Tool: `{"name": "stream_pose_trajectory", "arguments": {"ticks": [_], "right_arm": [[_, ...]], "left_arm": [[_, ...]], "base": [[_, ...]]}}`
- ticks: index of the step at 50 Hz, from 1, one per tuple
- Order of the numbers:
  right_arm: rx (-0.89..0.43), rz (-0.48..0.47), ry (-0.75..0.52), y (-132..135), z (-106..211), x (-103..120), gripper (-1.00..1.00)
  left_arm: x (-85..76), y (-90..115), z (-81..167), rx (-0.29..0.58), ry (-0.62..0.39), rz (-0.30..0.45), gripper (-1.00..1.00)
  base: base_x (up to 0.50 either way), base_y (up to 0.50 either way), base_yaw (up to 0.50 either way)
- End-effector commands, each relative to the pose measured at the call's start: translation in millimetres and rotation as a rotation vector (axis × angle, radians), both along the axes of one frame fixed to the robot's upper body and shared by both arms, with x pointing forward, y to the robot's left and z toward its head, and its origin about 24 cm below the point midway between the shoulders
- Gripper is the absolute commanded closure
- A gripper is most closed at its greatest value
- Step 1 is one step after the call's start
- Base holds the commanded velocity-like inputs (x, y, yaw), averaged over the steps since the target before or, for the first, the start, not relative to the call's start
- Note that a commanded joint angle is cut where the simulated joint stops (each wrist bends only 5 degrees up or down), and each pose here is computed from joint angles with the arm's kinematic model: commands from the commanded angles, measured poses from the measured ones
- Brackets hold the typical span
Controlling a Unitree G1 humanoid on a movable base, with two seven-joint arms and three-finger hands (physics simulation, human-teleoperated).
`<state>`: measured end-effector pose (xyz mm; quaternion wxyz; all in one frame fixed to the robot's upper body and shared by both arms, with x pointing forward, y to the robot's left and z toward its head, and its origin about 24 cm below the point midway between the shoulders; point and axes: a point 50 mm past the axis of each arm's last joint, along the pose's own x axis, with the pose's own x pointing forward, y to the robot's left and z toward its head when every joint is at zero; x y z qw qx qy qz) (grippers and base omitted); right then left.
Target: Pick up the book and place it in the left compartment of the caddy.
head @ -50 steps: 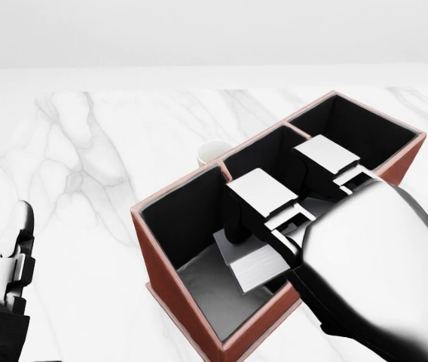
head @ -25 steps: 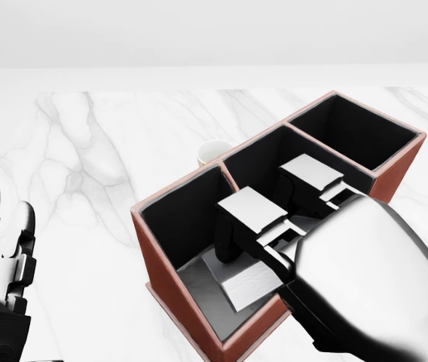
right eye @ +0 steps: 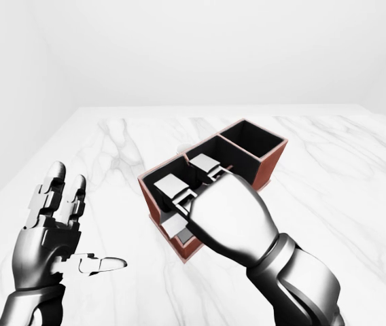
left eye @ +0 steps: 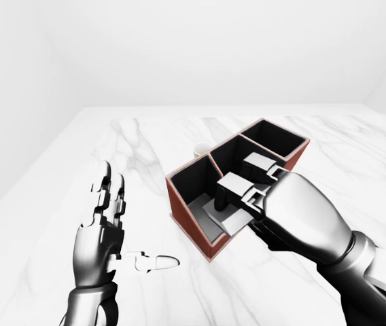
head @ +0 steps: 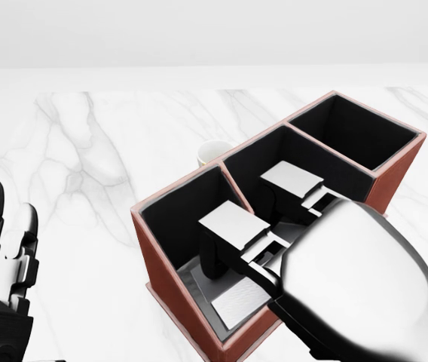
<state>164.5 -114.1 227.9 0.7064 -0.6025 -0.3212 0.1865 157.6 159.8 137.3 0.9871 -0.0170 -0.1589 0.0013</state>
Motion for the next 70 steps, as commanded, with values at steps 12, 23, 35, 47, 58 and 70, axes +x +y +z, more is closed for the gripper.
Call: {"name": "stream_pose_trajectory", "arguments": {"ticks": [12, 23, 35, 47, 58, 70], "right_arm": [[0.022, -0.014, 0.025, -6.4, 0.3, 8.0, 1.0], [0.05, -0.03, 0.062, -10.5, -2.3, 18.8, 1.0], [0.07, -0.074, 0.113, -12.9, -11.6, 27.8, 1.0], [0.103, -0.142, 0.179, -16.4, -24.7, 40.7, 1.0], [0.099, -0.169, 0.222, -15.9, -34.1, 46.7, 1.0], [0.076, -0.152, 0.22, -7.7, -35.4, 49.4, 1.0]], "left_arm": [[-0.1, -0.7, -1.4, 0.001, 0.008, -0.001, -1.0], [0.0, -0.5, 0.1, 0.001, 0.0, 0.0, -1.0], [0.0, 0.2, 0.9, -0.001, -0.005, 0.003, -1.0], [1.1, 0.4, -0.5, 0.0, 0.001, 0.004, -1.0], [1.3, -0.4, -0.6, 0.002, 0.001, 0.003, -1.0], [1.8, -0.1, -1.2, 0.0, 0.004, 0.003, -1.0]], "base": [[0.0, 0.0, 0.0], [0.0, 0.0, 0.0], [0.0, 0.0, 0.0], [0.0, 0.0, 0.0], [0.0, 0.0, 0.0], [0.0, 0.0, 0.0]]}}
